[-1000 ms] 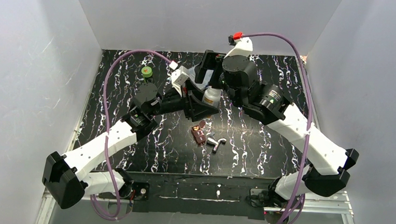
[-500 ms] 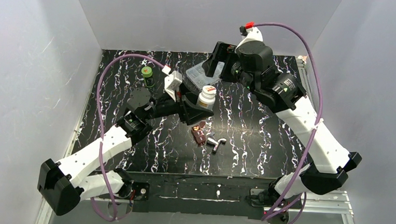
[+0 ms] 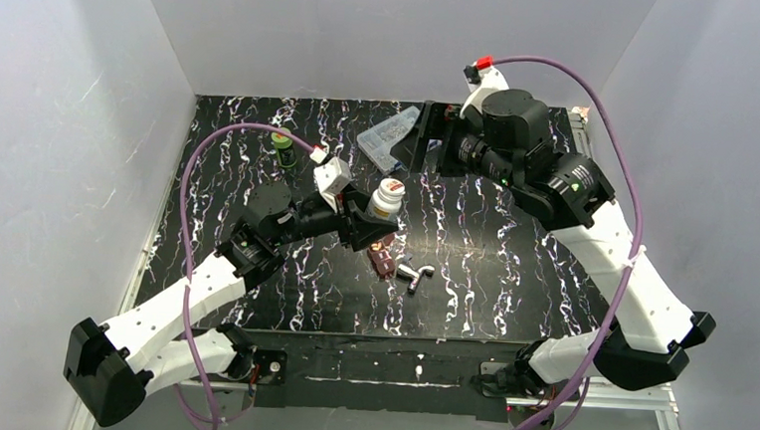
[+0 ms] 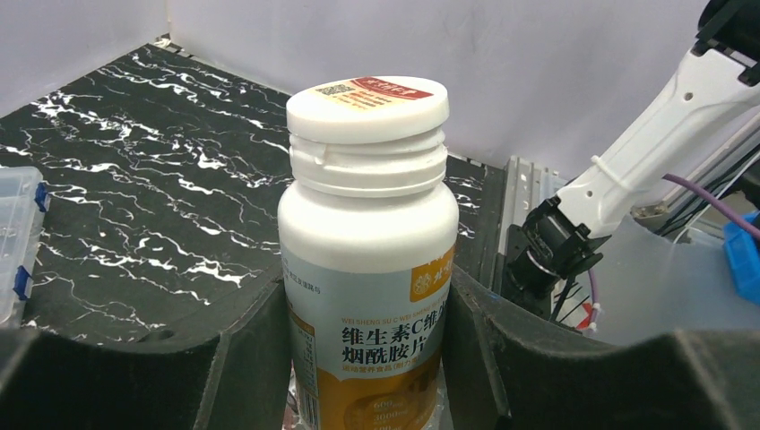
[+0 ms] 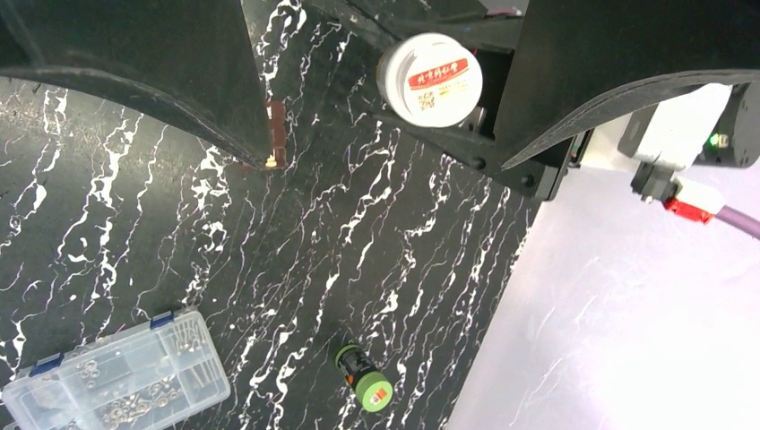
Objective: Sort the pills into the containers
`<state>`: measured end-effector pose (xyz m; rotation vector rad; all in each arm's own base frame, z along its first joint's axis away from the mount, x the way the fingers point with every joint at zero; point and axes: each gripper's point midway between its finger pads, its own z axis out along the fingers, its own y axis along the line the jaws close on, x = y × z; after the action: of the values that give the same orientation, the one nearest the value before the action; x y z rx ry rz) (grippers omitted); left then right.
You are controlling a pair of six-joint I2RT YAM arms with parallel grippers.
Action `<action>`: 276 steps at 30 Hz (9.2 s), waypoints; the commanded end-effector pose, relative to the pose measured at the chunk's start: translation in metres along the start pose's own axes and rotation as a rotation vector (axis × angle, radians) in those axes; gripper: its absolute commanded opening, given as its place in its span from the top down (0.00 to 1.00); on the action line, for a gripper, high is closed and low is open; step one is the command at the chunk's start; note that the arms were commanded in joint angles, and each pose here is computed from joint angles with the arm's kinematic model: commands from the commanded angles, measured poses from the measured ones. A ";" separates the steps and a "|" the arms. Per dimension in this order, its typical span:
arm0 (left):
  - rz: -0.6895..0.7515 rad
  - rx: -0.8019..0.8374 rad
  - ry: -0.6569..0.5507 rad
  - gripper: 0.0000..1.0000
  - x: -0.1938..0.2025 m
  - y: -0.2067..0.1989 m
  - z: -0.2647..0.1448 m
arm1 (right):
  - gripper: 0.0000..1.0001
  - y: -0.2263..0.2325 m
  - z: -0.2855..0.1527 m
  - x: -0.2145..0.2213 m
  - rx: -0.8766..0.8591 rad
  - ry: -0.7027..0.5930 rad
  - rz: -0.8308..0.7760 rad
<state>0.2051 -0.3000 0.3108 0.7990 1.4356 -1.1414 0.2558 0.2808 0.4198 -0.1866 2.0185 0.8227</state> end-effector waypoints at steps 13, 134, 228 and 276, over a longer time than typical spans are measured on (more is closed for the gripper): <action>0.114 0.011 -0.033 1.00 -0.002 -0.001 -0.006 | 0.08 0.019 0.003 0.058 -0.098 0.201 -0.165; -0.147 -0.615 0.317 0.02 0.088 0.077 -0.079 | 0.02 -0.284 0.120 0.079 0.734 0.019 -0.052; -0.797 -0.851 0.431 1.00 0.260 0.136 -0.034 | 0.96 -0.147 0.184 0.305 0.241 0.681 0.051; -0.610 -0.898 0.383 1.00 0.186 0.136 -0.069 | 0.65 -0.090 0.185 0.199 0.232 0.492 -0.053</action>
<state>0.2645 -0.2271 0.0697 -0.0995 2.4115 -0.6873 0.3122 0.3715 0.1261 -0.3044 2.5722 0.5557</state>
